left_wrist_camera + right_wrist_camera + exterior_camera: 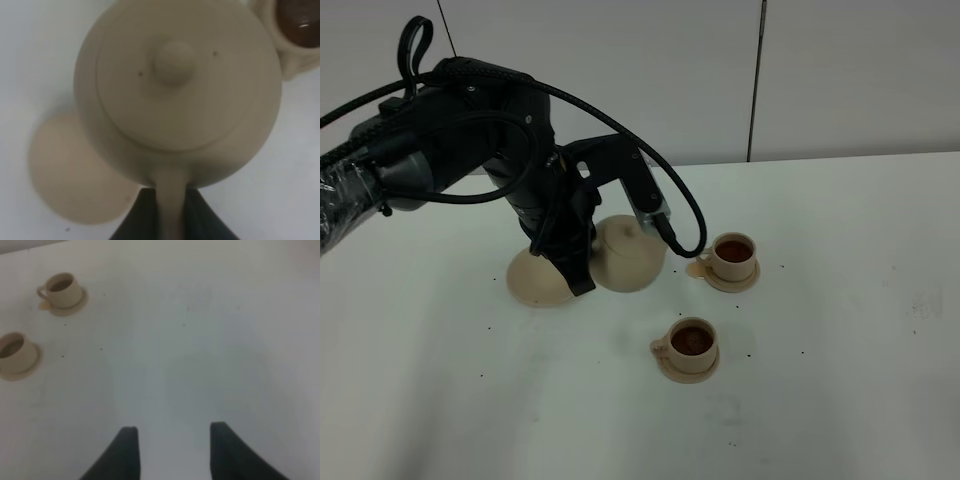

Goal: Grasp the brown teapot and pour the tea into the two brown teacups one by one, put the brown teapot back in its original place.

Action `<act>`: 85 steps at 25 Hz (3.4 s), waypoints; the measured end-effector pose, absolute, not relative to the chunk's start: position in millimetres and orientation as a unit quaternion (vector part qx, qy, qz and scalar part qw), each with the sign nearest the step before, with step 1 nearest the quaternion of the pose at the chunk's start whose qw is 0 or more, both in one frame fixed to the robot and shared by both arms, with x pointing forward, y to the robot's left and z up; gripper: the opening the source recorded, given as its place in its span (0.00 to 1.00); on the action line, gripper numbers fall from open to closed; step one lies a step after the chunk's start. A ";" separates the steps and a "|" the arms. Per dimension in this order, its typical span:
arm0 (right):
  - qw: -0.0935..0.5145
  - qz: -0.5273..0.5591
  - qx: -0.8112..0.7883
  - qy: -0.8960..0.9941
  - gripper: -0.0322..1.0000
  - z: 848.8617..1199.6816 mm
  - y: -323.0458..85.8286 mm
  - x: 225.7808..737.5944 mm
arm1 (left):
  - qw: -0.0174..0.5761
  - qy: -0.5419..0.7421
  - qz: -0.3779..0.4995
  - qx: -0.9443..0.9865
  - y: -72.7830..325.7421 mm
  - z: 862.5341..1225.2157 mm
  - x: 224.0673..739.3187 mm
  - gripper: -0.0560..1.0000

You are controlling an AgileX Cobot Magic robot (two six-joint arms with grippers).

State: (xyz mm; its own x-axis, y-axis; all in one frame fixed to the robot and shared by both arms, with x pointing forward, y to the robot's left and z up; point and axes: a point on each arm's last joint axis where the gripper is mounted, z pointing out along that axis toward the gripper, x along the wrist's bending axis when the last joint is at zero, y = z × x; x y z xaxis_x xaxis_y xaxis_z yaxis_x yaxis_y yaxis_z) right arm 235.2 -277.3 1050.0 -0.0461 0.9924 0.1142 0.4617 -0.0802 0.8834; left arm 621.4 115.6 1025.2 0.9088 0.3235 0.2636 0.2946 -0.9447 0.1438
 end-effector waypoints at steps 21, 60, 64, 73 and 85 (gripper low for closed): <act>0.323 0.410 0.610 0.596 0.35 1049.7 -277.3 235.3 | 0.043 0.201 0.158 0.966 178.0 974.0 642.1 0.21; 0.323 0.410 0.610 0.596 0.35 1049.7 -277.3 235.3 | 0.092 0.213 0.147 0.962 231.0 946.8 666.5 0.21; 0.323 0.410 0.610 0.596 0.35 1049.7 -277.3 235.3 | 0.091 0.212 0.147 0.962 231.2 946.8 666.6 0.21; 0.323 0.410 0.610 0.596 0.35 1049.7 -277.3 235.3 | 0.083 0.207 0.147 0.964 232.4 946.5 666.3 0.21; 0.323 0.410 0.610 0.596 0.35 1049.7 -277.3 235.3 | 0.084 0.208 0.149 0.963 232.4 946.7 666.6 0.21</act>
State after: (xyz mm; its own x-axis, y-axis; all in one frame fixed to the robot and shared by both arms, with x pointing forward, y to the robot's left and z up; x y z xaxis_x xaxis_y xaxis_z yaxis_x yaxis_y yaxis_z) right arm 235.3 -277.3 1049.7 -0.0460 0.9924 0.1144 0.4625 -0.0804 0.8830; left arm 666.6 232.4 946.7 0.8694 0.4248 0.2524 0.3749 -0.8998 0.2233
